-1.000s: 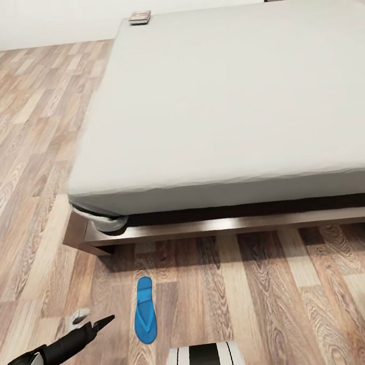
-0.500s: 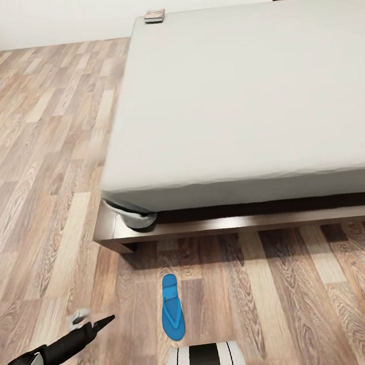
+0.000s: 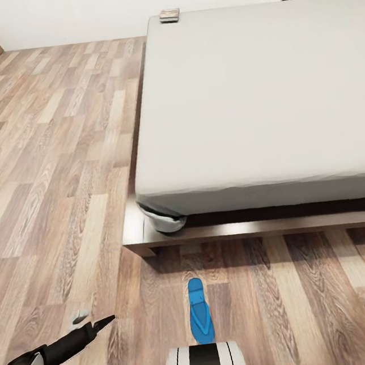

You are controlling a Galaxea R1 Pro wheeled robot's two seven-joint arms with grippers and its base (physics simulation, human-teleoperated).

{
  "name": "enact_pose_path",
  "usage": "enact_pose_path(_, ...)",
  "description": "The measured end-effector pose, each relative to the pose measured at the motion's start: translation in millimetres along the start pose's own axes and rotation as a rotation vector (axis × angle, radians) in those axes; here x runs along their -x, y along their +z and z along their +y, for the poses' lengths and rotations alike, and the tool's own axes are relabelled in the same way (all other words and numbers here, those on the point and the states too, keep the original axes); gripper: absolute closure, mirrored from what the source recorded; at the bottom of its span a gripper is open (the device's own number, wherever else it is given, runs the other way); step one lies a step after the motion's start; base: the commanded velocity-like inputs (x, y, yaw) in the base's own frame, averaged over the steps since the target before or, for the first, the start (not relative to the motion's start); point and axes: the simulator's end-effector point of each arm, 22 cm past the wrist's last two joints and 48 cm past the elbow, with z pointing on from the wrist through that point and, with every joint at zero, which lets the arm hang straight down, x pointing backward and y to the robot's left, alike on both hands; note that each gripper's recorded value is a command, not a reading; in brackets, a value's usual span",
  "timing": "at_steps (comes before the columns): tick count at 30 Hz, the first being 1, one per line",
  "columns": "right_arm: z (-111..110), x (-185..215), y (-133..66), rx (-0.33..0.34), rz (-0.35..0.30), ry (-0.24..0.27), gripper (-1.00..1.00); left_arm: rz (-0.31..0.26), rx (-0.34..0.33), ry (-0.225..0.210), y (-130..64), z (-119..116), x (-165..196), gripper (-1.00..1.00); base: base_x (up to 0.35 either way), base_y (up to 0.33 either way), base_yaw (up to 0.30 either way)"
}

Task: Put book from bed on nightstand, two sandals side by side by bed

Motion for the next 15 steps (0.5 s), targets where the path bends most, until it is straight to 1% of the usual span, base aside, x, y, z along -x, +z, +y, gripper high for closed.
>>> enact_pose_path(3, 0.4, -0.1, 0.0, 0.001, 0.0, 0.0, 1.0, 0.0, 0.0, -0.001, -0.1, 0.1, -0.3, -1.0, 0.065, 0.316, 0.0)
enact_pose_path(11, 1.3, 0.6, -0.1, 0.003, -0.002, -0.001, 1.0, 0.0, 0.0, -0.002, 0.0, 0.3, -0.3, -1.0, 0.007, 0.315, 0.0)
enact_pose_path(15, 1.2, 1.8, -0.7, 0.003, -0.005, -0.003, 1.0, 0.0, 0.001, -0.003, 0.1, 0.5, -0.5, -1.0, 0.0, 0.062, 0.0)
